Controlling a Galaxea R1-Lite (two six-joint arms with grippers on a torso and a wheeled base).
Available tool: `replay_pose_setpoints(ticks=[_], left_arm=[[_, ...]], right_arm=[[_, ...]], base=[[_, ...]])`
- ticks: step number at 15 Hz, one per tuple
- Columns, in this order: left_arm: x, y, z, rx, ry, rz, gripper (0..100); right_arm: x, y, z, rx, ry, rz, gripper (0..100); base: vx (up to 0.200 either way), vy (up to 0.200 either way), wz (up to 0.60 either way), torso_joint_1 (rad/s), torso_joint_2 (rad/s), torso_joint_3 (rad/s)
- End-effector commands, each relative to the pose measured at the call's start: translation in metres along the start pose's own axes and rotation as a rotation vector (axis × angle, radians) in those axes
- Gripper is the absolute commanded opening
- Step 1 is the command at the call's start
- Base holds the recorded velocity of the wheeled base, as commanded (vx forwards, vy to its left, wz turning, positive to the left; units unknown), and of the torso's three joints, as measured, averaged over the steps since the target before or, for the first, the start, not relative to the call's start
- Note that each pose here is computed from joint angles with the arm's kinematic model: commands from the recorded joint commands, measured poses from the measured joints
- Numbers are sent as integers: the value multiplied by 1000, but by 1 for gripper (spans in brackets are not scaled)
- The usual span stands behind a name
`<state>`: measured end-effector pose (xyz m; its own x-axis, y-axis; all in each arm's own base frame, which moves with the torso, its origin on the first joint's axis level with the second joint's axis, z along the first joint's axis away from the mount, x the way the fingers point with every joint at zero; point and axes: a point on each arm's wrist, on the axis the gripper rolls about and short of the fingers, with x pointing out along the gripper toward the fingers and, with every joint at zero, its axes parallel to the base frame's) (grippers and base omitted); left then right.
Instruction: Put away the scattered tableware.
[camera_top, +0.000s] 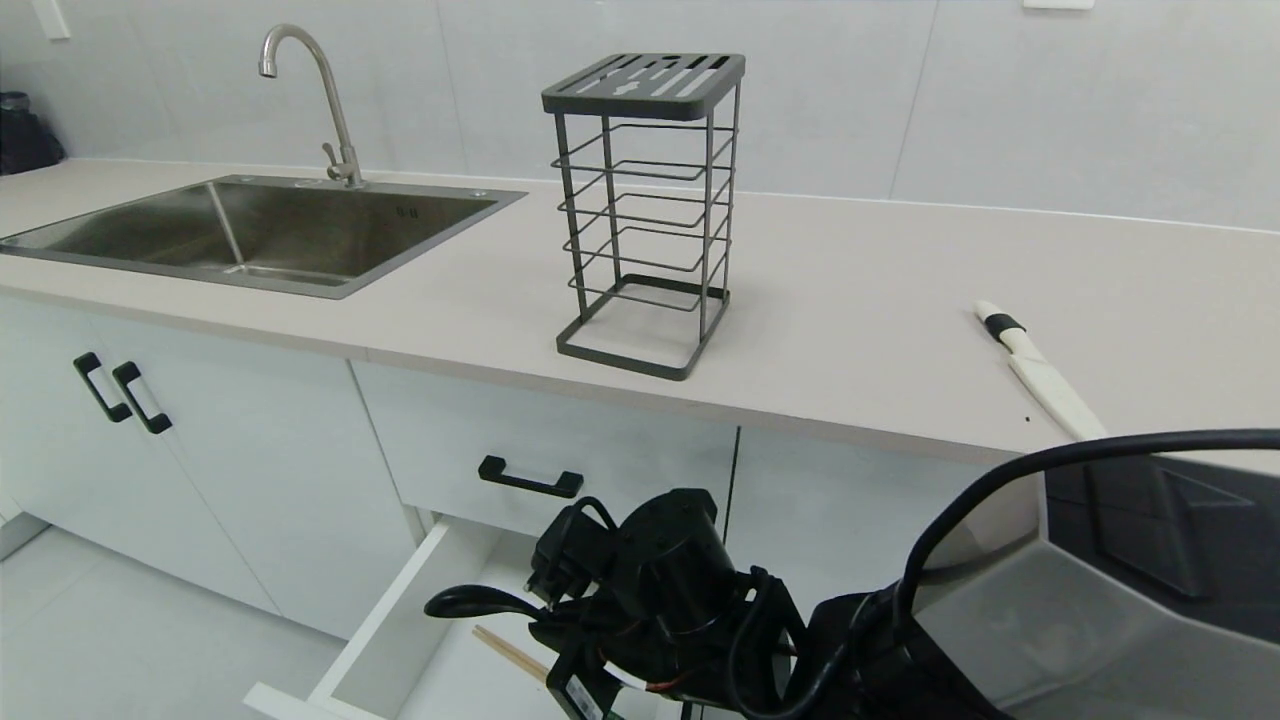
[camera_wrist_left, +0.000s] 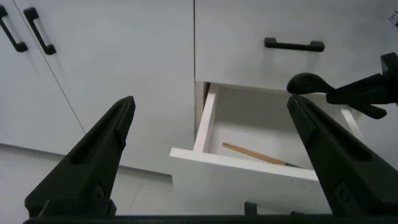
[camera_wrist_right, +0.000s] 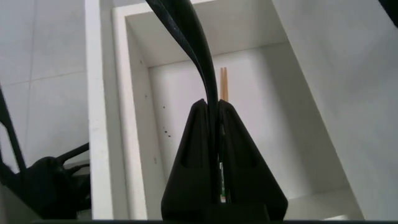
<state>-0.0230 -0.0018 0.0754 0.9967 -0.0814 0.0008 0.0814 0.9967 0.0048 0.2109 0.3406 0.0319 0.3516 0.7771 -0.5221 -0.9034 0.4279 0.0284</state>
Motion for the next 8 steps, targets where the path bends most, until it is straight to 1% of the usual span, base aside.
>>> replay_pose_setpoints(ticks=[1, 3, 8], left_arm=[[0, 0, 0, 0, 1, 0, 100], [0, 0, 0, 0, 1, 0, 100], [0, 0, 0, 0, 1, 0, 100]], right_arm=[[6, -1, 0, -1, -6, 0, 0], [12, -3, -7, 4, 15, -3, 0], [30, -9, -19, 14, 46, -11, 0]], base=[[0, 0, 0, -85, 203, 115], [0, 0, 0, -41, 124, 44], [0, 0, 0, -2, 10, 17]])
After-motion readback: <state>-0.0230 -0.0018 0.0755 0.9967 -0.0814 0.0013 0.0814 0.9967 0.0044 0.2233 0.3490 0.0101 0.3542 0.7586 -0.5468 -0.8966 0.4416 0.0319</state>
